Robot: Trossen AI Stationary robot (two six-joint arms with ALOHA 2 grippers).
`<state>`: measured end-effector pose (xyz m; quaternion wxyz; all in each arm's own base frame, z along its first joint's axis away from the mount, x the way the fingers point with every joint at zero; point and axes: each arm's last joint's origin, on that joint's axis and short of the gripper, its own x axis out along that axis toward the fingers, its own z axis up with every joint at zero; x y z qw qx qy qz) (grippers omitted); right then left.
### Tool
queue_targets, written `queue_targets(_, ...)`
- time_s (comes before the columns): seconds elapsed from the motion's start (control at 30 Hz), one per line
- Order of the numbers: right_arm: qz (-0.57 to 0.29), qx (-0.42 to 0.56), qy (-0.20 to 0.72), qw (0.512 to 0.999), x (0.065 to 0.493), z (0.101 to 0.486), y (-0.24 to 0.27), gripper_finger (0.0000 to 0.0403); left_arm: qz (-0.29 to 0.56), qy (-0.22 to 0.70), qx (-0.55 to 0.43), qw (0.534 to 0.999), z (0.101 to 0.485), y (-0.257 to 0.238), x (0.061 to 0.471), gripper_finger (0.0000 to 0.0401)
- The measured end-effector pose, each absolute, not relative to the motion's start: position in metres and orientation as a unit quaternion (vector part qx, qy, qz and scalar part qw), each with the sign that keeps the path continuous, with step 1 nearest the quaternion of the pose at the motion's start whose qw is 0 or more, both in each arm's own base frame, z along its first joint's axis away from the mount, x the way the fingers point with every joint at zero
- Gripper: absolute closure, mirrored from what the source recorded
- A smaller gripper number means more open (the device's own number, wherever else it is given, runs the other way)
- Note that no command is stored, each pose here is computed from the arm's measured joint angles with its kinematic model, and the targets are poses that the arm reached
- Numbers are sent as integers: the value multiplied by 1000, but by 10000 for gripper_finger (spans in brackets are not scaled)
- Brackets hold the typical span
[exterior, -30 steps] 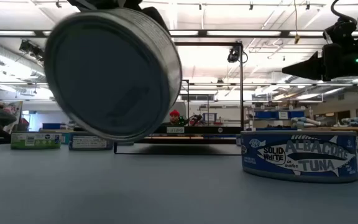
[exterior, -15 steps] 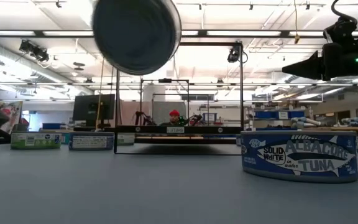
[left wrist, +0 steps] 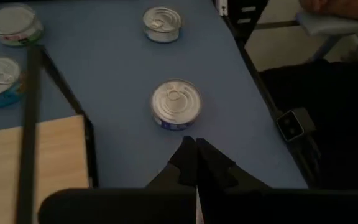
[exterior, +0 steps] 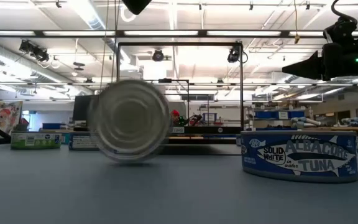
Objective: Stack canned seafood by type on shelf
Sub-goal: Put the green tuna can on the shelf
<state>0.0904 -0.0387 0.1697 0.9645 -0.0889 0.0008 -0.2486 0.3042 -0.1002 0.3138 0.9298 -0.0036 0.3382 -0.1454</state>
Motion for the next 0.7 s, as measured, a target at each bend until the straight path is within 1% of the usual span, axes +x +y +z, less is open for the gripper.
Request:
queue_targets(0.27,-248,-89,1,965,90,170,-39,373,-166,368,-5,915,296,-123,308,401)
queue_targets(0.37,-249,-89,1,965,90,170,-39,375,-172,386,-2,906,284,-138,308,392)
queue_targets(0.47,-249,-89,1,965,90,170,-39,375,-172,405,31,897,268,-156,308,368)
queue_targets(0.57,-248,-89,1,965,90,170,-39,373,-176,425,96,883,247,-177,306,338)
queue_targets(0.7,-249,-89,1,965,90,170,-39,371,-206,434,192,856,221,-202,302,300)
